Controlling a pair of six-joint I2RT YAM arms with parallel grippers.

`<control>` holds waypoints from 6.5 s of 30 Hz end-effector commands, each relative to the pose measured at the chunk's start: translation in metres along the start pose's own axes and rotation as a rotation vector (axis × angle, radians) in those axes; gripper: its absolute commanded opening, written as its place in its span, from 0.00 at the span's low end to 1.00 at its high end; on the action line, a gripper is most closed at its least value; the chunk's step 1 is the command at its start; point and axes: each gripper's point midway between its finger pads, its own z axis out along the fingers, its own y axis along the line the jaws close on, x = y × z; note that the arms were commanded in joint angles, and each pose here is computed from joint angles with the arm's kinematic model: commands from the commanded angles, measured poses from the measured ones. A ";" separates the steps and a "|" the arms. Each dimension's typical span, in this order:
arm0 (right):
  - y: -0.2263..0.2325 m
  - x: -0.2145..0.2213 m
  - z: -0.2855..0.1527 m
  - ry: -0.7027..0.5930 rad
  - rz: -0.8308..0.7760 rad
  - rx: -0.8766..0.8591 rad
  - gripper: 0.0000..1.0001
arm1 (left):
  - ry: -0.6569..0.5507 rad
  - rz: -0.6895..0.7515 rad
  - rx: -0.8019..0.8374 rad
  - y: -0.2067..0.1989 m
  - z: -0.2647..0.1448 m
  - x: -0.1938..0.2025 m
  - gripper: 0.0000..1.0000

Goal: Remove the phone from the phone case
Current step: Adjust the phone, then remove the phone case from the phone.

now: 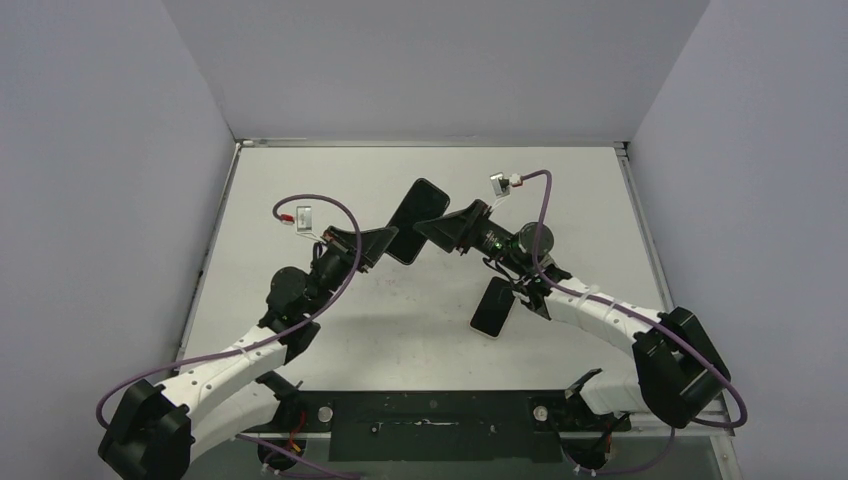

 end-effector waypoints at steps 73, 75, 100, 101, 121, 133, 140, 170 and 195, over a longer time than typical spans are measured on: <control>0.056 0.008 0.009 0.444 -0.239 -0.256 0.13 | 0.366 -0.019 0.163 -0.051 0.026 -0.001 0.00; 0.052 0.005 0.008 0.418 -0.246 -0.234 0.31 | 0.304 -0.037 0.122 -0.046 0.031 -0.010 0.00; 0.024 -0.001 -0.019 -0.055 -0.170 0.059 0.99 | -0.219 -0.372 -0.035 -0.012 0.046 -0.062 0.00; 0.022 0.001 -0.019 -0.067 -0.157 0.071 0.99 | -0.228 -0.381 -0.036 -0.012 0.047 -0.063 0.00; 0.043 0.010 -0.005 -0.098 -0.134 -0.042 0.65 | -0.262 -0.452 -0.022 -0.018 0.055 -0.059 0.00; 0.047 0.017 0.000 -0.056 -0.159 -0.081 0.51 | -0.254 -0.469 -0.036 -0.016 0.054 -0.057 0.00; 0.045 0.017 -0.001 -0.055 -0.197 -0.066 0.34 | -0.236 -0.486 -0.034 -0.016 0.056 -0.053 0.00; 0.029 0.025 0.003 0.150 -0.868 -0.092 0.00 | 0.088 -0.548 -0.136 -0.020 0.057 -0.021 0.00; 0.023 0.032 -0.045 0.416 -0.645 -0.198 0.82 | 0.318 -0.181 0.039 -0.025 0.039 -0.027 0.00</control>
